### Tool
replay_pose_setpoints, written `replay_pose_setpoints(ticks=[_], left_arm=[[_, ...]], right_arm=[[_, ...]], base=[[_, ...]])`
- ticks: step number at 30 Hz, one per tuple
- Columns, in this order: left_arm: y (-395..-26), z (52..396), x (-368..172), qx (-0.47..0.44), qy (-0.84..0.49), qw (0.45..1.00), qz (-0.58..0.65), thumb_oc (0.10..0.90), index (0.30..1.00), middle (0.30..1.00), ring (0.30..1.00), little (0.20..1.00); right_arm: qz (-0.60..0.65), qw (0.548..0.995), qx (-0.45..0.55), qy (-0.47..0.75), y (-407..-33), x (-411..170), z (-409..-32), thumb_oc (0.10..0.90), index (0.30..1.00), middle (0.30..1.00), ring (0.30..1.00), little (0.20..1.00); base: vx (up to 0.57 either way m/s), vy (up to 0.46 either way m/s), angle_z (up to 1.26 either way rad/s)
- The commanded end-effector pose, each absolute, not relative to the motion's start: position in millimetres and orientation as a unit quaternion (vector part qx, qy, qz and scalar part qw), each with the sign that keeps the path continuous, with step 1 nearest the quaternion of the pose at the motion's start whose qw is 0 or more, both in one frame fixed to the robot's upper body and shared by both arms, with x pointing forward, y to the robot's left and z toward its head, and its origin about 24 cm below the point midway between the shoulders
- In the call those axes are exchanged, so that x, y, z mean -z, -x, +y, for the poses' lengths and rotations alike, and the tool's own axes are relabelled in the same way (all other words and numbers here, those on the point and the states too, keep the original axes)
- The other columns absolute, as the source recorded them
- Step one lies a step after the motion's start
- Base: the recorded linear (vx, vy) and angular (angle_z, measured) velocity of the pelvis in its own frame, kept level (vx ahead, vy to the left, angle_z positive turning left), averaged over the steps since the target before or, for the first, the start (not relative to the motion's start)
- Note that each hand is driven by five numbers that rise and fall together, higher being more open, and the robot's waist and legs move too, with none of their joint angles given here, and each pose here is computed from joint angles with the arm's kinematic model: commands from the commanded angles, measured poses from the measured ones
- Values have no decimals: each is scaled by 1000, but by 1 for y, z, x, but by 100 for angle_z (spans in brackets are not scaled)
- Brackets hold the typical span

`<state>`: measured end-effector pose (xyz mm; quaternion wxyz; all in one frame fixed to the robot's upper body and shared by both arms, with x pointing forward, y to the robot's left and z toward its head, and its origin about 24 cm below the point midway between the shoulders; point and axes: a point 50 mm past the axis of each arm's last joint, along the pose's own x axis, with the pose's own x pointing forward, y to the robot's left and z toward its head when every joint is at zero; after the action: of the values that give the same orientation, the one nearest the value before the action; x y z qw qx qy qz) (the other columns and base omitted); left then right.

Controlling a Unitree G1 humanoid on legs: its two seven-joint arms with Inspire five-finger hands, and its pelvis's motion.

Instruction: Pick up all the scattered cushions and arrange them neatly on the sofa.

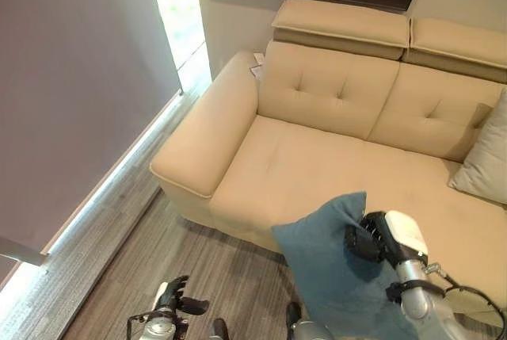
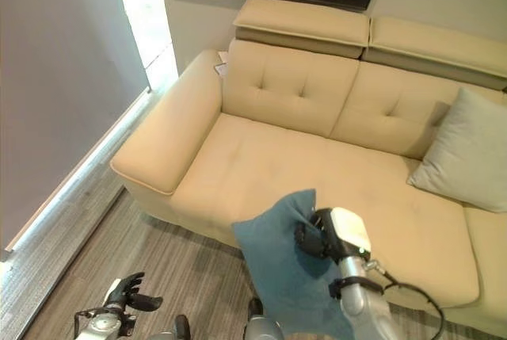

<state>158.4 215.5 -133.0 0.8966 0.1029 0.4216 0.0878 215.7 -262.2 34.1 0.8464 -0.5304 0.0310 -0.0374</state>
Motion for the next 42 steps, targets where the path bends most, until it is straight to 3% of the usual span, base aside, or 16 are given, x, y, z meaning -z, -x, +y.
replay_pose_setpoints(ticks=[1,10,20,30,38,39,40,42], left_arm=[[-204,232,100,-124,-97,938,309,800,900,900,900,900],[-229,215,78,-180,21,957,225,800,900,900,900,900],[-249,182,70,-133,112,964,203,800,900,900,900,900],[-276,189,54,-160,261,937,169,800,900,900,900,900],[-295,112,30,-9,415,899,138,800,900,900,900,900],[-298,101,23,15,415,900,133,595,592,592,592,592],[-299,90,17,39,408,903,128,554,531,531,531,531],[-298,71,11,80,397,905,128,590,585,585,585,585]], right_arm=[[-272,842,69,460,-253,-151,-228,400,300,300,300,300],[-406,840,6,359,-247,-189,-175,400,300,300,300,300],[-408,872,-79,259,-235,-184,-148,400,300,300,300,300],[-403,886,-181,144,-229,-189,-124,400,300,300,300,300],[-377,897,-224,61,-233,-184,-101,400,300,300,300,300],[-380,896,-222,61,-235,-185,-99,400,300,300,300,300],[-384,895,-221,59,-235,-187,-98,400,300,300,300,300],[-392,892,-219,56,-235,-190,-95,400,300,300,300,300]], base=[[124,-74,-20],[42,-23,-5],[0,1,3],[7,6,-17],[-33,0,-10],[-59,-16,-4],[-55,-14,-4],[-53,-12,-2]])
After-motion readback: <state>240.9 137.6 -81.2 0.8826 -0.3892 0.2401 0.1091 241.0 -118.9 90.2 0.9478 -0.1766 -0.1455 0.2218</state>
